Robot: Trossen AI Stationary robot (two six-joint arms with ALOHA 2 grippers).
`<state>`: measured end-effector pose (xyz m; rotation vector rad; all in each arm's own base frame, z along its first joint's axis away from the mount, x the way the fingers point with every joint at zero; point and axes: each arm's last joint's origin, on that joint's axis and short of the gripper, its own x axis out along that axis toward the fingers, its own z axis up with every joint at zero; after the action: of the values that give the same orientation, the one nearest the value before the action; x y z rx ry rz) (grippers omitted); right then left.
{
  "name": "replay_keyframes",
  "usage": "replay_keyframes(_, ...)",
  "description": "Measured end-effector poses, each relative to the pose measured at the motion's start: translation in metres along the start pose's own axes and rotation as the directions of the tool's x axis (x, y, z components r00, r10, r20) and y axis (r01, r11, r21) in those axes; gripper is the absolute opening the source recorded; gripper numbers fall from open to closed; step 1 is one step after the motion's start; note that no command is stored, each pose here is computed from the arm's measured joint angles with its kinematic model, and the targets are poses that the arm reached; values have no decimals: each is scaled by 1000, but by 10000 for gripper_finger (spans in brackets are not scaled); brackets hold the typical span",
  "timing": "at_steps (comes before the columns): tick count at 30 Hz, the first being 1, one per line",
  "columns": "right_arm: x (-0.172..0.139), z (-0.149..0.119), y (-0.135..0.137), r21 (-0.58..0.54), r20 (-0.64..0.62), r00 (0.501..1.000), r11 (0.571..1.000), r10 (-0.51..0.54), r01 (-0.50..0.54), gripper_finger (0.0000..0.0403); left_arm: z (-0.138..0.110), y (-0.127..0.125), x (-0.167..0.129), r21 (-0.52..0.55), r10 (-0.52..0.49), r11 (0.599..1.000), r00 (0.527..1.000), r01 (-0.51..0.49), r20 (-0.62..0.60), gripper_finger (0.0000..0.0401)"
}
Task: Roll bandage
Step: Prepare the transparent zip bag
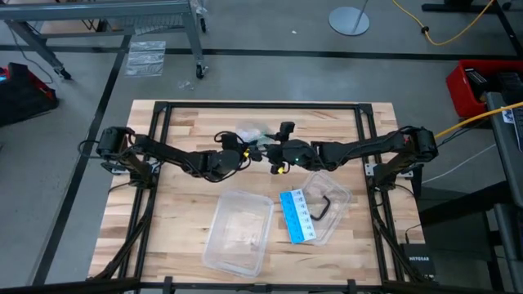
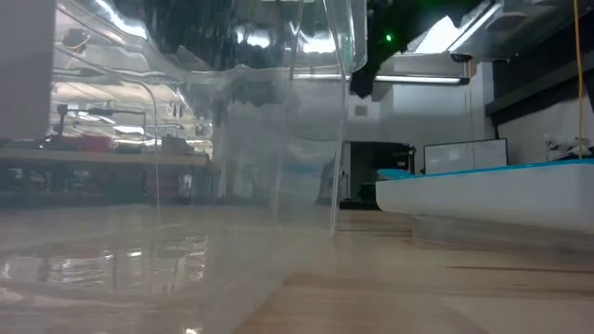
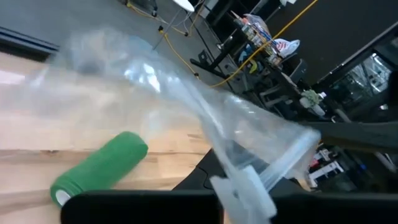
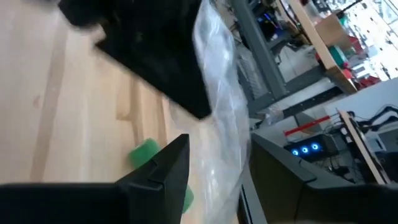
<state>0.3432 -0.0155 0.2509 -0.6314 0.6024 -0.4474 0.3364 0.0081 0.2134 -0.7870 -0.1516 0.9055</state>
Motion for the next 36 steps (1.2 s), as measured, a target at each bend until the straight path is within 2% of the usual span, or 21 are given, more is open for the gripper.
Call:
replay_keyframes(10,-2,13,-10,19,21,1000,1000,-17,17,162,-1,1,0,24,8,1000,1000,-7,-7,0)
replay_keyframes(20,-2,5,-4,37,-29,997,997,72,-71,162,-2,1,-1,19,5,1000,1000,-4,-8,0)
replay_keyframes(32,-2,5,-4,62,-36,997,996,72,-70,162,-3,-1,-2,-22,-20,1000,999,20,-34,0)
replay_keyframes(36,0,2,-7,65,-62,998,998,30,-26,148,-4,-3,-5,-32,-31,999,999,30,-42,0)
